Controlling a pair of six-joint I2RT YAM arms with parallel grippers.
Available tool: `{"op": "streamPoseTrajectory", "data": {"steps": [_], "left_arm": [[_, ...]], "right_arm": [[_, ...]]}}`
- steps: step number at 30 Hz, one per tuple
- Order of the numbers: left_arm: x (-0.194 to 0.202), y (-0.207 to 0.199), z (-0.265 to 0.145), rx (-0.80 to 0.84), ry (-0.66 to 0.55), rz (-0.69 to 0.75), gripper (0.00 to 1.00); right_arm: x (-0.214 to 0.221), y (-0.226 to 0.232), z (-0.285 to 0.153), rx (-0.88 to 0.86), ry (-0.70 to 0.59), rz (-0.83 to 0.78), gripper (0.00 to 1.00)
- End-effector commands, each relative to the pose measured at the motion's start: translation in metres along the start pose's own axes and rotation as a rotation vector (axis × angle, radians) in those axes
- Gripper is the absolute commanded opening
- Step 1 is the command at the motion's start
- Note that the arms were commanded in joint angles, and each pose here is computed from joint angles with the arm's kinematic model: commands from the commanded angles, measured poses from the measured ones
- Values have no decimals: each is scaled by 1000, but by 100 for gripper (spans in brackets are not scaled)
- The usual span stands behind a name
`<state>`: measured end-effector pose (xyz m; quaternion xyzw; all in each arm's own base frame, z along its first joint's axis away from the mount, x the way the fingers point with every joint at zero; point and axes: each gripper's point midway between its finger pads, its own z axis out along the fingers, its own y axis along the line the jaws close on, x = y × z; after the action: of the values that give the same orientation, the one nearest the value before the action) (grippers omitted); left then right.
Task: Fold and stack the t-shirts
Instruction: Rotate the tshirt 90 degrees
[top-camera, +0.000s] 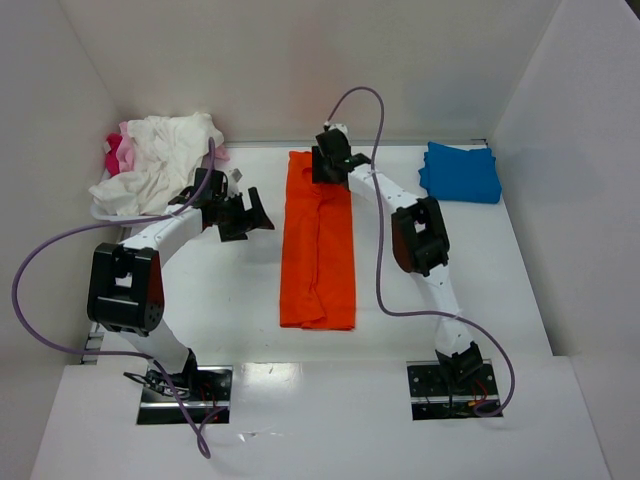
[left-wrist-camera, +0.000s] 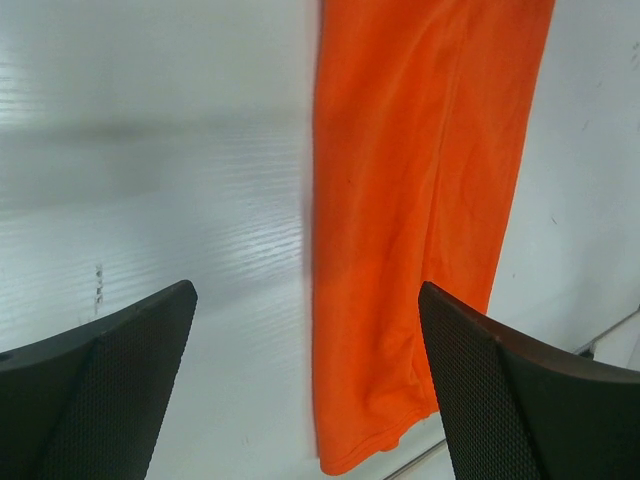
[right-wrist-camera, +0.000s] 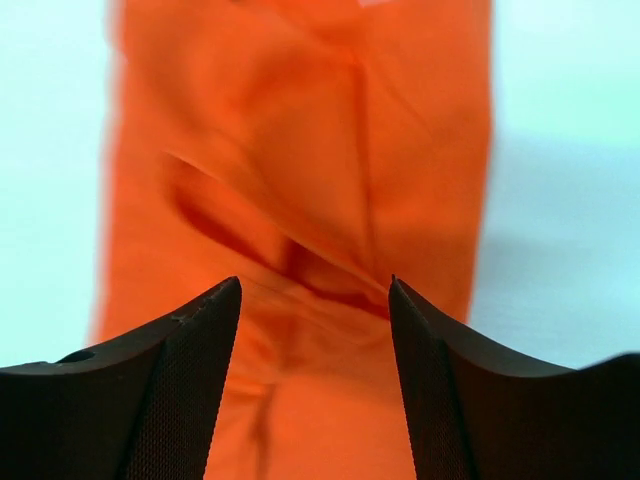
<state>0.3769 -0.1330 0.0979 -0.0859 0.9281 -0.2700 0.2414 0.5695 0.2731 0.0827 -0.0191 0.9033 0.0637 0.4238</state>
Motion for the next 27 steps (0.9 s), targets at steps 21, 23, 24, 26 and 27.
{"op": "streamPoseTrajectory", "data": {"steps": [21,23,24,26,27], "left_arm": [[2,-12,-5,73,0,93,100],[2,-12,-5,73,0,93,100],[2,-12,-5,73,0,93,100],[6,-10,-4,69,8,89,100],[6,-10,-4,69,8,89,100]], "right_arm": [[-42,81,-3,-179,-88,-150,54],[-34,77,0,-165,-63,-172,54],[-29,74,3,-157,-53,-187,53],[-23,72,6,-147,-40,-201,53],[-18,70,8,-144,-30,-210,53]]}}
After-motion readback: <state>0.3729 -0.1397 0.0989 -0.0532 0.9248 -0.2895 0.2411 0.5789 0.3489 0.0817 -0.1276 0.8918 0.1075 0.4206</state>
